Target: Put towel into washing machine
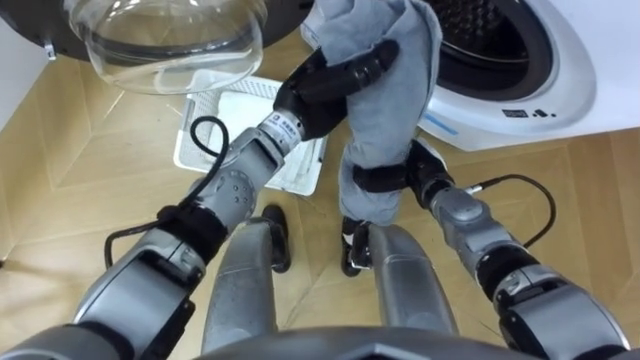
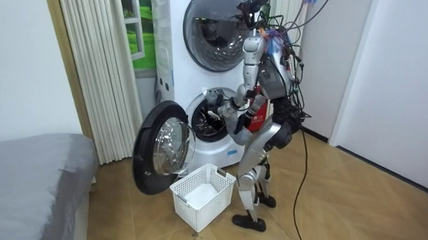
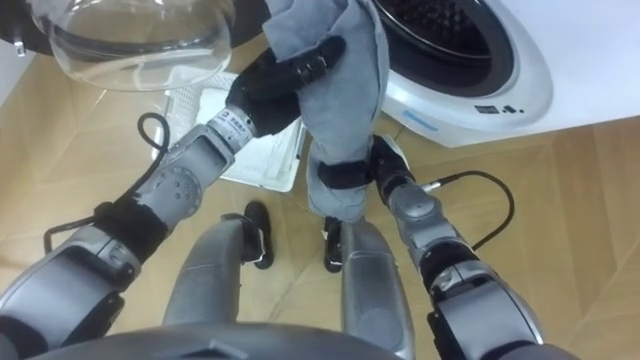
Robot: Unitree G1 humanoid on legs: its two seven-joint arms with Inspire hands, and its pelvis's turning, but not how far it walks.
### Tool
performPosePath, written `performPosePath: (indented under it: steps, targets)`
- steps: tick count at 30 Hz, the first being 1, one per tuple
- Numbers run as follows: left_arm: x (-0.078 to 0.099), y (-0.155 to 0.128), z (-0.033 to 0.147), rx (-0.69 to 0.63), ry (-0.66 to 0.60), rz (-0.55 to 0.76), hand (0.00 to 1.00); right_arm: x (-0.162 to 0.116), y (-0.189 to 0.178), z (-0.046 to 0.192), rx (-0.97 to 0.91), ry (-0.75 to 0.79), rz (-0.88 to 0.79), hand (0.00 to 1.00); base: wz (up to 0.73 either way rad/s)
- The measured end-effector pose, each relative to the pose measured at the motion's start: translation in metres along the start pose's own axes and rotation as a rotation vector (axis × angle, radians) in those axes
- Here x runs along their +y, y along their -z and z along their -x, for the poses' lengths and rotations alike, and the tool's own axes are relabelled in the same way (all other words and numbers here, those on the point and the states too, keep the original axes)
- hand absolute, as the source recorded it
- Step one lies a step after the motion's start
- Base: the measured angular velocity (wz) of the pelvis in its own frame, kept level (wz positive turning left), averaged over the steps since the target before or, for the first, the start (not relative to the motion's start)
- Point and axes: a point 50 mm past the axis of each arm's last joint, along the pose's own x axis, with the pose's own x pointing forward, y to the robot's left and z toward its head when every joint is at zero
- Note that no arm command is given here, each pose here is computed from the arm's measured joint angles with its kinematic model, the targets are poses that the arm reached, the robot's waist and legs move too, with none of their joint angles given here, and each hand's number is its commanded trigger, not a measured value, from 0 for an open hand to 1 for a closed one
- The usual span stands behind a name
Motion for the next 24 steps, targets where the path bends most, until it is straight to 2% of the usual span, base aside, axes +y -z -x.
performPosePath:
  steps: [6,9,13,15,17,20,24]
  targets:
    - [0.001,-0.014,0.0,-0.082,-0.017,0.054,0.0,-0.003,-0.004,-0.001,-0.018,0.024,-0.01,1.0,-0.05]
    - [0.007,-0.019,0.003,-0.107,-0.053,0.068,0.0,-0.006,-0.002,0.0,-0.012,0.048,-0.027,1.0,-0.01]
    - [0.031,-0.012,0.028,-0.122,-0.185,0.095,0.0,-0.012,0.012,0.005,0.048,0.084,-0.03,1.0,0.03]
    - [0.044,-0.009,0.043,-0.125,-0.265,0.065,0.0,-0.019,0.026,0.011,0.106,0.116,-0.04,1.0,0.07]
    - [0.066,-0.001,0.072,-0.084,-0.425,0.0,0.0,-0.028,0.037,0.016,0.145,0.158,-0.061,1.0,0.02]
    - [0.085,0.016,0.095,0.059,-0.597,-0.161,0.0,-0.041,0.045,0.021,0.185,0.226,-0.123,1.0,-0.06]
    - [0.093,0.027,0.112,0.201,-0.701,-0.384,0.0,-0.051,0.045,0.022,0.199,0.264,-0.175,1.0,-0.01]
